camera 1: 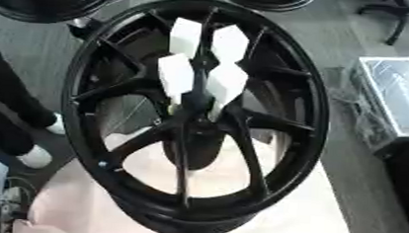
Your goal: Pull the pin out of the wheel hub.
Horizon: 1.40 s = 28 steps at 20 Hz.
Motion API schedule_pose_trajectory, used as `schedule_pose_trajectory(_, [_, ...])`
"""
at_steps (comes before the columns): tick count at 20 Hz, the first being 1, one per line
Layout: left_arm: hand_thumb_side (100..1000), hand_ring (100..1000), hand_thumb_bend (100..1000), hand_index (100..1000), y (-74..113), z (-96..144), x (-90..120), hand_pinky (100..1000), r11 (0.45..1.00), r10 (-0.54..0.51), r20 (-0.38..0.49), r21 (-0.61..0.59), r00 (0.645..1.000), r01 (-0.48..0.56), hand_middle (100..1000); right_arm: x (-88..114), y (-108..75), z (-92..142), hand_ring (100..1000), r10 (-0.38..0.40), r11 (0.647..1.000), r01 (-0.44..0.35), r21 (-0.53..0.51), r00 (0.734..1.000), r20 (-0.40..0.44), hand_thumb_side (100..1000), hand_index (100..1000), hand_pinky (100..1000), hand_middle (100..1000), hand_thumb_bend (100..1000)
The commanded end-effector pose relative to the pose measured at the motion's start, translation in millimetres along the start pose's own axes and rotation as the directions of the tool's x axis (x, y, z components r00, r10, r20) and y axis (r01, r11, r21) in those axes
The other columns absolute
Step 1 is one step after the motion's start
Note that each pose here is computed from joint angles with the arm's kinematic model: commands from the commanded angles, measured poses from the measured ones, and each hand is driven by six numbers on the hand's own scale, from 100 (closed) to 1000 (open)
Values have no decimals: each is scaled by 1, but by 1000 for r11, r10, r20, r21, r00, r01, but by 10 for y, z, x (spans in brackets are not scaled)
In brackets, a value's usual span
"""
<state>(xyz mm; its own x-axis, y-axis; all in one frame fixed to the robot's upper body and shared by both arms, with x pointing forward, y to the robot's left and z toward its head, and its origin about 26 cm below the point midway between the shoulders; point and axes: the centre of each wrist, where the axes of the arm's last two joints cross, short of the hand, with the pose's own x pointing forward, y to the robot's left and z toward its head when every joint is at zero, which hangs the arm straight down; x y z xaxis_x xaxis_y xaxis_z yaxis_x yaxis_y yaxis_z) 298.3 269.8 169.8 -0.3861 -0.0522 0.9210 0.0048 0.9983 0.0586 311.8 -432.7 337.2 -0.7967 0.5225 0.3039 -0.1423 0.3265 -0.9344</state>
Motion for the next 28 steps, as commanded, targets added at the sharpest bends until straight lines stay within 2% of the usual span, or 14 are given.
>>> schedule_pose_trajectory(1, [826,905,134,742,49,-26,85,705,1000,-16,31,9,999,16,852,143,-97,-89,877,123,987,-126,105,992,28,175,921,984,871,100])
schedule_pose_trajectory(5, [832,905,137,741,41,-26,78,705,1000,-11,30,13,999,11,852,149,-59,-126,875,183,971,-187,150,982,37,180,919,976,872,100])
schedule_pose_trajectory(12, [849,906,136,739,63,19,38,705,1000,-20,10,20,1000,20,852,80,-11,-69,874,220,967,-215,136,975,-21,205,920,967,877,100])
schedule_pose_trajectory(18, [857,907,134,739,109,65,-18,705,999,-28,-15,46,1000,28,853,13,-29,0,867,250,961,-236,147,964,-90,471,904,956,874,100])
schedule_pose_trajectory(19, [857,907,134,739,114,68,-23,705,998,-29,-17,48,999,30,853,12,-33,-1,866,256,959,-240,152,962,-97,497,904,956,873,123])
schedule_pose_trajectory(20, [859,907,135,739,116,71,-29,705,998,-29,-19,50,999,30,853,9,-40,-4,865,262,957,-244,157,959,-105,539,901,950,873,234])
schedule_pose_trajectory(21, [846,908,140,739,114,73,-36,705,998,-28,-22,50,999,29,853,8,-48,-10,865,274,953,-254,165,955,-111,573,897,943,874,249])
schedule_pose_trajectory(28, [872,908,141,739,96,96,-103,705,999,-21,-53,40,998,24,853,-42,39,-116,863,317,934,-289,210,941,-116,606,893,931,875,252])
